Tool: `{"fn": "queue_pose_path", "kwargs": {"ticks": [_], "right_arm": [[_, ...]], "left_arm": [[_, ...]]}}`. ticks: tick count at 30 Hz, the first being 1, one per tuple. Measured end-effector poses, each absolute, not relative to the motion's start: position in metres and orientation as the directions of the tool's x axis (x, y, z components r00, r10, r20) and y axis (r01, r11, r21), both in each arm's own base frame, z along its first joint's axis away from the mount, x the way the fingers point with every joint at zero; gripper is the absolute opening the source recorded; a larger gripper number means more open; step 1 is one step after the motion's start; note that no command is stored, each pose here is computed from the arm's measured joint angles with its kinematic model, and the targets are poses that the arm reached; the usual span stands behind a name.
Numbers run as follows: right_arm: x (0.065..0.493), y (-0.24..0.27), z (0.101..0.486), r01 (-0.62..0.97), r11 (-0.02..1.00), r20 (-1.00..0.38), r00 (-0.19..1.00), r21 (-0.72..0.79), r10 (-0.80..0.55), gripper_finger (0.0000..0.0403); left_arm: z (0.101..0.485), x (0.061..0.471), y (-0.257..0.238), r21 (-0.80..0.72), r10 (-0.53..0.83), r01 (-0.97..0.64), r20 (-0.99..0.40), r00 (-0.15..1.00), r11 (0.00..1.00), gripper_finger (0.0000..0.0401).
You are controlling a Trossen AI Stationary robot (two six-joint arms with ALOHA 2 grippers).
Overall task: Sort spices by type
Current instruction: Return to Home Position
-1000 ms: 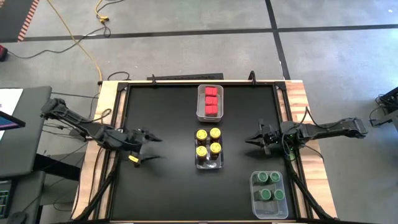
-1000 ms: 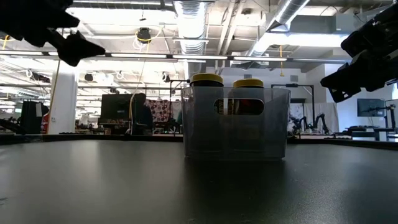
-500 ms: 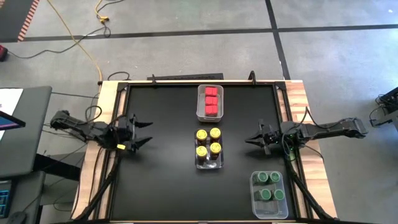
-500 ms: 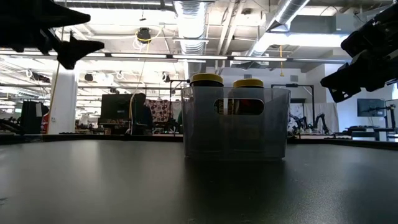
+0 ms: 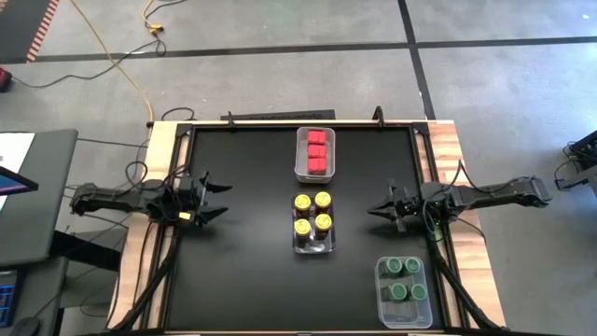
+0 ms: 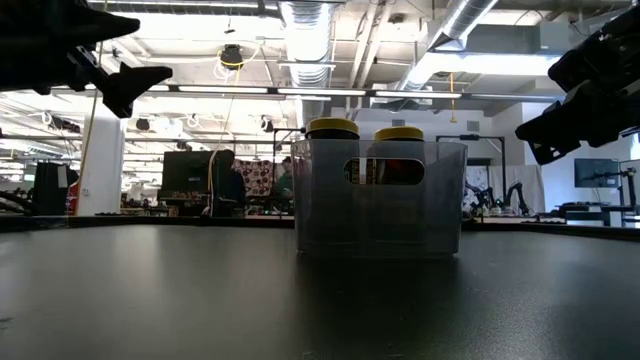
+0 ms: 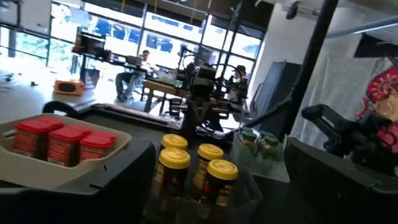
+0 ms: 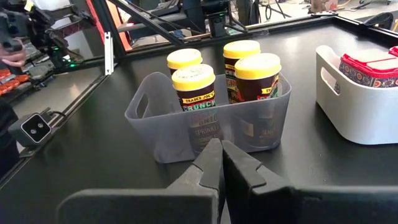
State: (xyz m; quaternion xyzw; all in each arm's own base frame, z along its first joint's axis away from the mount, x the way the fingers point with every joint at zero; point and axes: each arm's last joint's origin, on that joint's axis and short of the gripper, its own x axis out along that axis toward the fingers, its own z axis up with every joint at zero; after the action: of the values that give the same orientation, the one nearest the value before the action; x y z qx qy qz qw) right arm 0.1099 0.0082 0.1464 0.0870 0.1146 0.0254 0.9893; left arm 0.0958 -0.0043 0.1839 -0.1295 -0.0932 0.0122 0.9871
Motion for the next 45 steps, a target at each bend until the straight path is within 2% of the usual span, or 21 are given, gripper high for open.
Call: {"fn": "queue_pose_path", "kwargs": {"ticks": [7, 11, 19, 32, 45], "right_arm": [[0.11, 0.008, 0.146, -0.03, 0.984, -0.222, 0.972, 0.178, 0.07, 0.0036], [0.11, 0.008, 0.146, -0.03, 0.984, -0.222, 0.972, 0.178, 0.07, 0.0036], [0.11, 0.008, 0.146, -0.03, 0.984, -0.222, 0.973, 0.178, 0.07, 0.0036], [0.11, 0.008, 0.146, -0.031, 0.984, -0.221, 0.973, 0.178, 0.07, 0.0036], [0.11, 0.008, 0.146, -0.03, 0.984, -0.22, 0.973, 0.178, 0.07, 0.0036]], "left_arm": [[0.18, 0.097, 0.004, -0.253, 0.094, -0.054, 0.148, 0.985, 0.966, 0.034], [0.17, 0.097, 0.007, -0.256, 0.108, -0.095, 0.039, 0.993, 0.962, 0.034], [0.164, 0.1, 0.011, -0.234, 0.113, -0.114, -0.018, 0.993, 0.965, 0.034], [0.147, 0.11, 0.012, -0.204, 0.116, -0.163, -0.223, 0.968, 0.965, 0.034], [0.14, 0.113, 0.013, -0.211, 0.115, -0.18, -0.287, 0.951, 0.961, 0.034]]}}
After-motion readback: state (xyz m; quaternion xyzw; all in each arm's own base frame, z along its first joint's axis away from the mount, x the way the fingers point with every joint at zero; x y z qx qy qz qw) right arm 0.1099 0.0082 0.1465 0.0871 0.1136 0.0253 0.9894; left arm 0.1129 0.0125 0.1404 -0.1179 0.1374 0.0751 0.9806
